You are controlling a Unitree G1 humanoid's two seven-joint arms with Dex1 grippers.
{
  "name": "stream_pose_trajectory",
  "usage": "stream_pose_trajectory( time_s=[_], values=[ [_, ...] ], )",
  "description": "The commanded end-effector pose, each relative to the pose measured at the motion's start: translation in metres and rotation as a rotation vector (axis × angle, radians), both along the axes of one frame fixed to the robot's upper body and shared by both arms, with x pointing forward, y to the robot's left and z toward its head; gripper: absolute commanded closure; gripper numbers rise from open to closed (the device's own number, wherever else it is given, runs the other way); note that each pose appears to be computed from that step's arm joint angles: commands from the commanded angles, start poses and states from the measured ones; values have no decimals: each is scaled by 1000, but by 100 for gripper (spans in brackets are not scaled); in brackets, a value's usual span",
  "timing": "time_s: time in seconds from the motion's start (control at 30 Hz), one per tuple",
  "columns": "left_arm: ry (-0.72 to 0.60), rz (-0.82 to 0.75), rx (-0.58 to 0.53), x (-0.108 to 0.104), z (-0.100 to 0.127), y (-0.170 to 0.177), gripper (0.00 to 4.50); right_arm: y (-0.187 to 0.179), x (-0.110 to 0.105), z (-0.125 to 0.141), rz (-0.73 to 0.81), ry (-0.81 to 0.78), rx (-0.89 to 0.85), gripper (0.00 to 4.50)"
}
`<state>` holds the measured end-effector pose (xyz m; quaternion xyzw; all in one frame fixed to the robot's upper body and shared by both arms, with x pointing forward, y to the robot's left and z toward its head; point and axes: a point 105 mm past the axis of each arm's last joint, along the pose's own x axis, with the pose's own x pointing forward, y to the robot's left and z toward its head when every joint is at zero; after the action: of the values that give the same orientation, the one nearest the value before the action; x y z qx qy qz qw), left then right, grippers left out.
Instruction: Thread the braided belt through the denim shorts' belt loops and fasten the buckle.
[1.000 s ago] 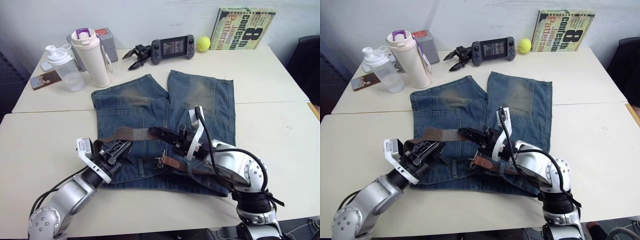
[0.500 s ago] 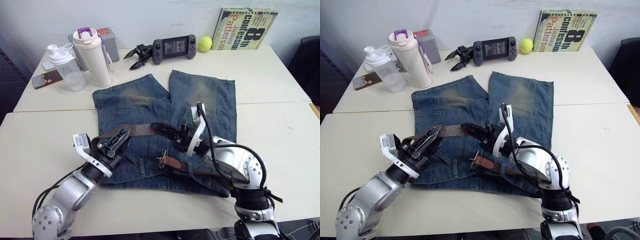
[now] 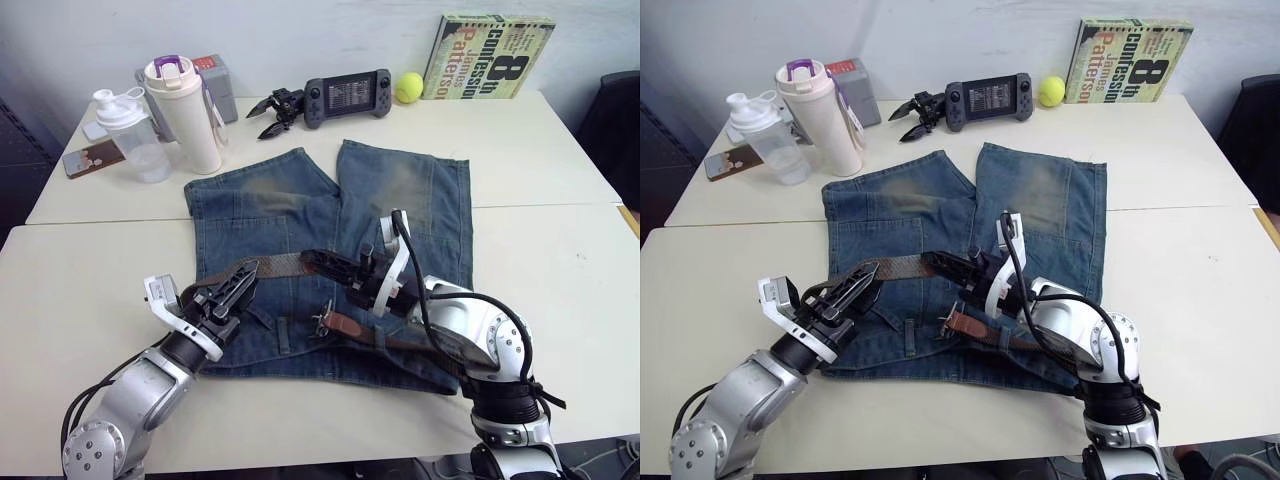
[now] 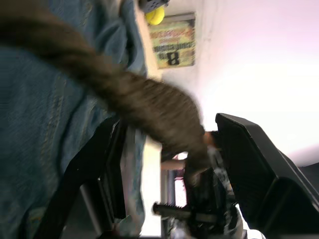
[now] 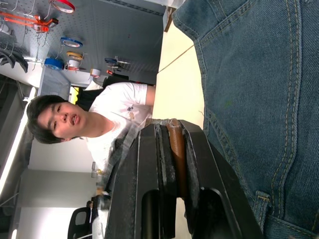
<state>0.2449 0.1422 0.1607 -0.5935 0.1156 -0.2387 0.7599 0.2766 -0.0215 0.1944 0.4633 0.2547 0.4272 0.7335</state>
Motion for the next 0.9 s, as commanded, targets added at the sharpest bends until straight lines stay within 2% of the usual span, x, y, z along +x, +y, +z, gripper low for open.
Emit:
stream_pose_trajectory(
  time_s=[0.03, 0.13, 0.43, 0.47, 0.5, 0.57, 0.73, 0.9],
  values=[
    [-61, -55, -11, -6, 11, -10, 313, 3, -10, 13, 30, -55, 23, 450],
    [-39, -42, -14, -3, 9, -10, 440, 3, -11, 13, 28, -57, 22, 450],
    [-97, -43, -50, 3, 24, -13, 440, 4, -16, 11, 50, -89, -40, 450],
    [-106, -38, -56, 3, 26, -11, 450, 3, -16, 12, 47, -93, -45, 355],
    [-118, -32, -59, 3, 28, -10, 450, 2, -15, 13, 42, -97, -48, 329],
    [-127, -25, -59, 3, 29, -7, 450, -1, -12, 13, 18, -92, -50, 245],
    [-152, 6, -63, 0, 31, 2, 450, -25, -3, 12, -57, -104, -65, 12],
    [-148, -23, 44, -16, 15, 21, 450, -58, -6, 5, -78, -358, -324, 4]
  ],
)
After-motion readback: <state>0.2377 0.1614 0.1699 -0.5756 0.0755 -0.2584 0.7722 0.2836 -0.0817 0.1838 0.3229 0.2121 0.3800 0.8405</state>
